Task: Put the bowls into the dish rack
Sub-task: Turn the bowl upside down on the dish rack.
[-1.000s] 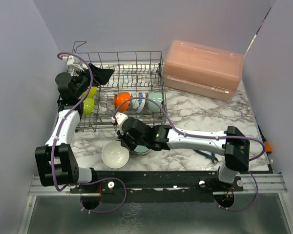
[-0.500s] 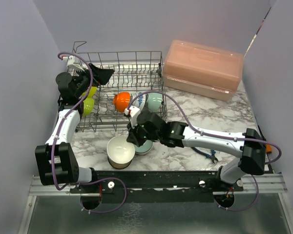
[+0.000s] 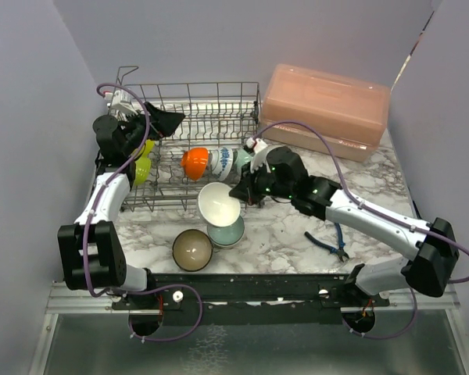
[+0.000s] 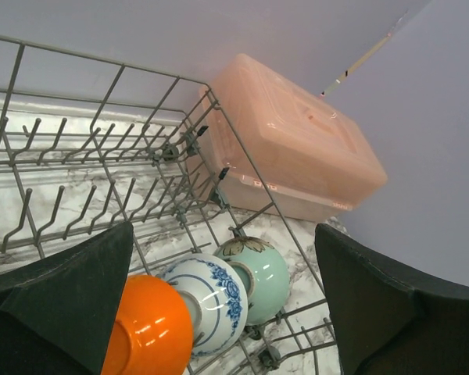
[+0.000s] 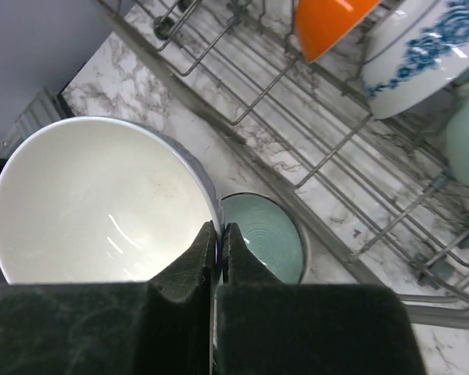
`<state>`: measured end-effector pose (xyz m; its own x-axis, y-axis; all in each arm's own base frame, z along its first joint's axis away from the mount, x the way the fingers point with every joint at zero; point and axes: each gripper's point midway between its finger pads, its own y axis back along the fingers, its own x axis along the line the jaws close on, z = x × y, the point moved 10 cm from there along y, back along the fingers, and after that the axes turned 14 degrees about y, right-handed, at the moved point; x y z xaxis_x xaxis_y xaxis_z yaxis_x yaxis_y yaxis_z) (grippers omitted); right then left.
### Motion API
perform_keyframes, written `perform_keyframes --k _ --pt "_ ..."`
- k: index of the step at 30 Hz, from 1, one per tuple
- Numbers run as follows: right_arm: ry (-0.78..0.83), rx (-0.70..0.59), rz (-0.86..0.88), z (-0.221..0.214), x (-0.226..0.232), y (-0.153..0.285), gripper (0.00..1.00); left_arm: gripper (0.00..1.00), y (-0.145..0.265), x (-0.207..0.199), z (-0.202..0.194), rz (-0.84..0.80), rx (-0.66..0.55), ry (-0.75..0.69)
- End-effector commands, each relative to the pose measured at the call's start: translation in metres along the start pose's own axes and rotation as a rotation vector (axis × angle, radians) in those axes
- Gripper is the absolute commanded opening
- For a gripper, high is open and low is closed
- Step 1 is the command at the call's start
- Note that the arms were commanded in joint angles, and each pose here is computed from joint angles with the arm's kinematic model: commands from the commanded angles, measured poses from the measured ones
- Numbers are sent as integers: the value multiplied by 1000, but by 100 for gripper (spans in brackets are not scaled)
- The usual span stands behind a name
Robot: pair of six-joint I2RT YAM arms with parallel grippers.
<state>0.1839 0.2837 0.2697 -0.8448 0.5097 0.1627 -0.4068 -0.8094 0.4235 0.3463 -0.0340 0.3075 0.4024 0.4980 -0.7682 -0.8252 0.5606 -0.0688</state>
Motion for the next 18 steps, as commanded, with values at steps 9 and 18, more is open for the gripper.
perform_keyframes --k 9,18 --pt "-89 -171 -76 25 -61 50 0 99 -26 -16 -25 -125 170 69" --pt "-211 -205 -175 13 -120 77 0 99 -54 -31 -74 -215 377 155"
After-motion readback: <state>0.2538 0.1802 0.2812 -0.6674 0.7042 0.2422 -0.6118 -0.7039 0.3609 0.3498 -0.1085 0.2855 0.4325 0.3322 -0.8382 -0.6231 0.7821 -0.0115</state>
